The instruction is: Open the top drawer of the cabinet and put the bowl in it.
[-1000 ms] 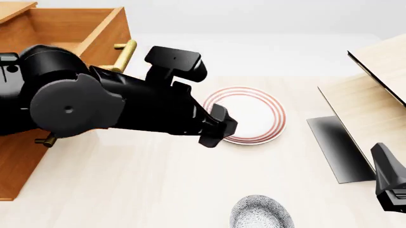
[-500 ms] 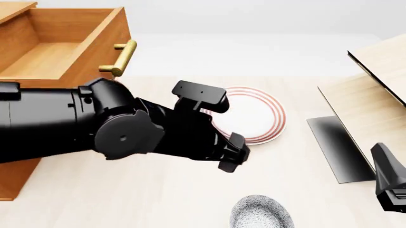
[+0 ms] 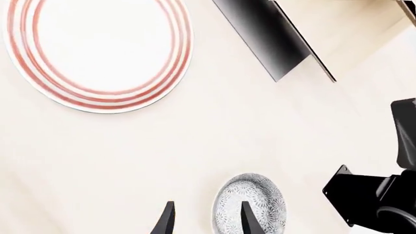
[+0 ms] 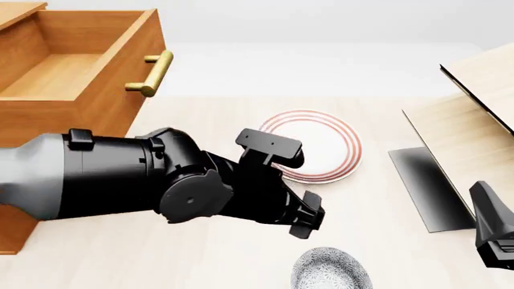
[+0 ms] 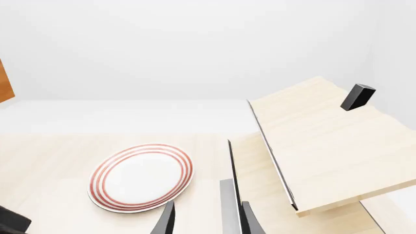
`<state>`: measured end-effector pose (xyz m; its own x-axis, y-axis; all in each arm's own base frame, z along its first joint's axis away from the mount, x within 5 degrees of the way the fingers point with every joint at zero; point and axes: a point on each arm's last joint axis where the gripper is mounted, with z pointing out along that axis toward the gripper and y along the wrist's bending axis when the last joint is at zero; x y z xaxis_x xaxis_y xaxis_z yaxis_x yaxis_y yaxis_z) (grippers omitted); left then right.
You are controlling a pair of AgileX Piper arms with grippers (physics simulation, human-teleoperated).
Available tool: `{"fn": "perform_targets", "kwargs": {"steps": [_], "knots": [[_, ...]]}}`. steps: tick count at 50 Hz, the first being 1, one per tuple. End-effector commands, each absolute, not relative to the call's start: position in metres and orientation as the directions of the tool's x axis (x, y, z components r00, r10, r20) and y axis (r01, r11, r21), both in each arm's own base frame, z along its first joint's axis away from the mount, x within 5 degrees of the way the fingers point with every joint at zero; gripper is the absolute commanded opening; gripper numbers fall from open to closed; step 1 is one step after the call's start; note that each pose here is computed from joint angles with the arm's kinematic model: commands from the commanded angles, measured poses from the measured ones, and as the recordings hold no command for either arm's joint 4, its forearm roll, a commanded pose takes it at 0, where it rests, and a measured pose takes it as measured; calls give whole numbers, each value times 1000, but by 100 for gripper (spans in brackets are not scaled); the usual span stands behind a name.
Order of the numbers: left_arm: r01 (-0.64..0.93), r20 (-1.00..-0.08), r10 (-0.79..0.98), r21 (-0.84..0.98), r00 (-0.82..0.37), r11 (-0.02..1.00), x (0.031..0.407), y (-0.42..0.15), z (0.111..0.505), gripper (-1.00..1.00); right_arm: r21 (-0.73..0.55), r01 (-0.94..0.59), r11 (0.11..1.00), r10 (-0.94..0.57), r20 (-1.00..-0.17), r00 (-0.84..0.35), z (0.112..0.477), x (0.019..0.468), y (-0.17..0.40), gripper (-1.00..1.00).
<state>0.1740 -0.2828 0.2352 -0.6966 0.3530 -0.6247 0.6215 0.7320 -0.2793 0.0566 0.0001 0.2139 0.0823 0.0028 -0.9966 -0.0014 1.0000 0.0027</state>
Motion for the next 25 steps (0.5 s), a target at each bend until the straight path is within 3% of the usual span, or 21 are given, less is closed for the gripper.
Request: {"fn": "perform_targets", "kwargs": {"steps": [1, 25], "knots": [[612, -596, 364, -284, -716, 738, 172, -291, 216, 100, 2, -1, 1000, 2, -996, 84, 214, 56, 0, 100], [597, -553, 375, -298, -744, 745, 167, -307, 185, 100, 2, -1, 1000, 2, -997, 83, 214, 57, 0, 100]]}}
